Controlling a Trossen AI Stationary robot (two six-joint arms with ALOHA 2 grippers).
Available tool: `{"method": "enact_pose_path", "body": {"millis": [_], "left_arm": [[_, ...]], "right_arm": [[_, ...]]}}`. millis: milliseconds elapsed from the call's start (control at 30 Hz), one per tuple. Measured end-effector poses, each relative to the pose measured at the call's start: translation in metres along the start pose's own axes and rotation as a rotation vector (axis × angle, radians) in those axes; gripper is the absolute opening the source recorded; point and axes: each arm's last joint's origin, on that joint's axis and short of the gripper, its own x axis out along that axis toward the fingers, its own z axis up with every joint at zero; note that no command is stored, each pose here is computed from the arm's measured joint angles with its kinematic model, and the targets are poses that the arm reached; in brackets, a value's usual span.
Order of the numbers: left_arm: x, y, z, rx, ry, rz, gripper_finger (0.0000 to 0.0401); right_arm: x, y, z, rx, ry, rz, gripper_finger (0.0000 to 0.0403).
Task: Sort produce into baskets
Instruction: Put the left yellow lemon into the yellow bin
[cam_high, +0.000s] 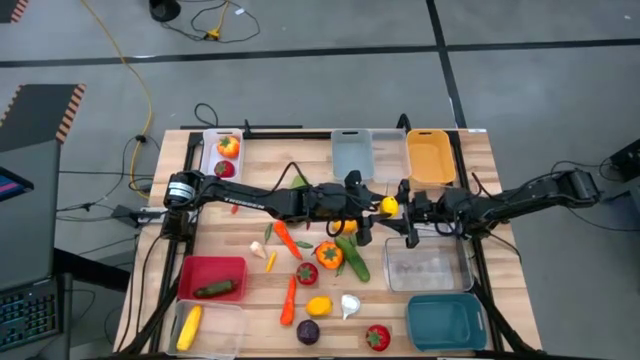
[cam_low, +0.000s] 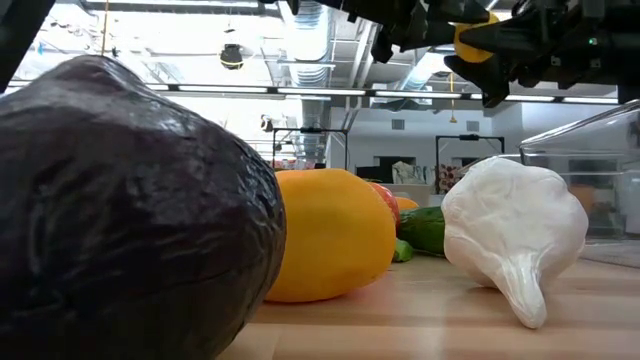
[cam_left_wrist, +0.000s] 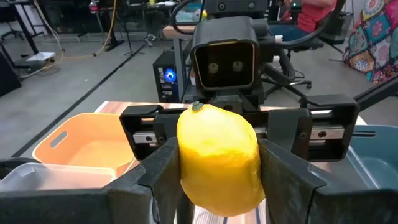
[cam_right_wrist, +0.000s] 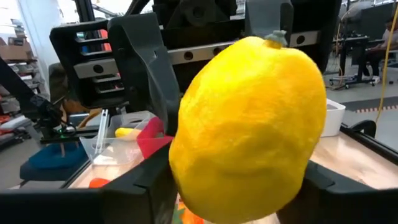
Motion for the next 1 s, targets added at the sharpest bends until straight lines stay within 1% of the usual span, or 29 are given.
{"method": "enact_pose_path", "body": {"millis": [100,167,267,333,433,533,633,733,800,867,1000], "left_arm": [[0.0,0.0,-0.001,0.001,0.007,-0.001,0.0175],[0.0,0.0,-0.001,0.001,0.007,0.0,0.0175],[0.0,0.0,-0.001,0.0,0.008,0.001,0.0178],[0.0,0.0,-0.001,-0.01,0.008,0.001,0.0187],[0.0,0.0,-0.001,-0.027,0.008,0.011,0.0213],[0.0,0.001,-0.001,-0.029,0.012,0.019,0.0245],[-0.001,0.001,0.0,0.029,0.011,0.022,0.0273],[-0.006,0.003,0.007,0.092,0.0,0.032,0.0291],[-0.013,0.004,0.016,0.128,-0.002,0.056,0.0296],[-0.022,0.007,0.025,0.154,0.007,0.104,0.0297],[-0.042,0.014,0.039,0.22,0.066,0.183,0.0295]], "right_arm": [[0.0,0.0,0.0,-0.001,0.003,0.001,0.02],[0.0,0.0,0.0,-0.001,0.001,0.005,0.0186],[0.0,0.0,0.0,0.0,0.001,0.006,0.0185],[0.0,0.0,0.0,0.0,0.001,0.005,0.0189],[0.0,0.0,0.0,0.0,0.001,0.002,0.0201],[0.0,0.0,0.001,0.0,-0.006,-0.008,0.0199],[0.0,-0.002,0.001,-0.001,-0.013,-0.063,0.019],[0.0,-0.006,0.002,-0.005,-0.019,-0.115,0.019],[0.0,-0.01,0.002,-0.007,-0.02,-0.143,0.0195],[0.0,-0.015,0.002,-0.01,-0.018,-0.179,0.02],[-0.001,-0.029,0.003,-0.018,-0.021,-0.259,0.0199]]}}
